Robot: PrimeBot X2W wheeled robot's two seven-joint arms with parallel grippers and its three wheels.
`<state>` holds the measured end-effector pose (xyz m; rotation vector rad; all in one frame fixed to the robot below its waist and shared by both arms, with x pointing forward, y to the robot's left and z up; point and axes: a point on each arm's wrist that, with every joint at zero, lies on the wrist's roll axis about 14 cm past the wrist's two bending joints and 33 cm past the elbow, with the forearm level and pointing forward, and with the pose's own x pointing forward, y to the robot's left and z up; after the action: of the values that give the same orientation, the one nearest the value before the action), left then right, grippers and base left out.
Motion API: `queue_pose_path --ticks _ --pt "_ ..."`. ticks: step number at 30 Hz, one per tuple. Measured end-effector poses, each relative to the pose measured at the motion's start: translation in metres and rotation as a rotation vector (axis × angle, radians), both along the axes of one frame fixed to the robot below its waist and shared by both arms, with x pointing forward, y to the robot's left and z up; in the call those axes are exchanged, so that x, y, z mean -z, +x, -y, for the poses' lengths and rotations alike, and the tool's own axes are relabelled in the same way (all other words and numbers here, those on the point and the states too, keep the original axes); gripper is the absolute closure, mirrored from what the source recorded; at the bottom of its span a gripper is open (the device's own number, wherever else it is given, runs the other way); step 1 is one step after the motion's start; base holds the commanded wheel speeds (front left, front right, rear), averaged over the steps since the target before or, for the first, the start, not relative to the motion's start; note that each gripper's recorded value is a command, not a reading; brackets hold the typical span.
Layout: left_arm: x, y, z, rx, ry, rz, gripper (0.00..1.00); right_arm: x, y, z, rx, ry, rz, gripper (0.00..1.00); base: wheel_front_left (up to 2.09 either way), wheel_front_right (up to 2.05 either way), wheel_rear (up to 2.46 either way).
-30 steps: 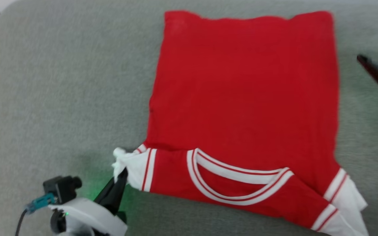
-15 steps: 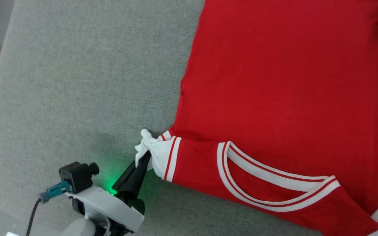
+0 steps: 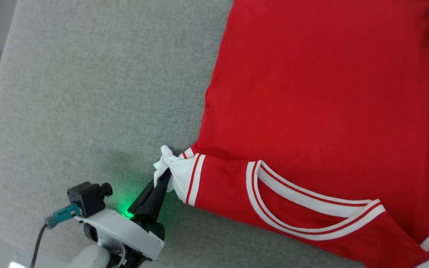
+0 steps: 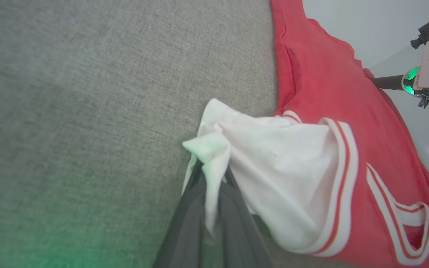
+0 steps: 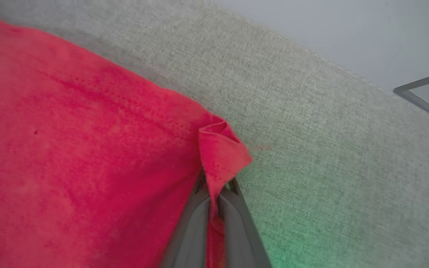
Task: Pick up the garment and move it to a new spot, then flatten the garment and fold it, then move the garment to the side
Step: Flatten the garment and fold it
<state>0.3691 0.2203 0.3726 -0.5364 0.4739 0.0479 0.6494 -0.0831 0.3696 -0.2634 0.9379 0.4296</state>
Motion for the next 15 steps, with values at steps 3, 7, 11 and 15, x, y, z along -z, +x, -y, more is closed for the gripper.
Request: queue_pose_path --ticks 3,7,11,15 --pt "-0.004 0.001 -0.001 -0.018 -0.013 0.020 1.00 -0.004 -0.006 -0.001 0.003 0.019 0.011 1.00 0.00 0.00 0.00" --pt "-0.013 0.005 -0.002 -0.034 -0.041 0.056 1.00 -0.011 -0.024 -0.002 -0.017 0.038 0.013 1.00 0.00 0.00 0.00" --pt "-0.021 0.008 -0.008 -0.017 0.002 0.080 1.00 -0.016 -0.048 0.008 -0.042 0.050 0.010 1.00 0.00 0.00 0.00" --pt "-0.028 0.013 -0.002 0.015 0.034 0.099 1.00 -0.020 -0.077 0.036 -0.049 0.038 0.002 1.00 0.00 0.00 0.00"
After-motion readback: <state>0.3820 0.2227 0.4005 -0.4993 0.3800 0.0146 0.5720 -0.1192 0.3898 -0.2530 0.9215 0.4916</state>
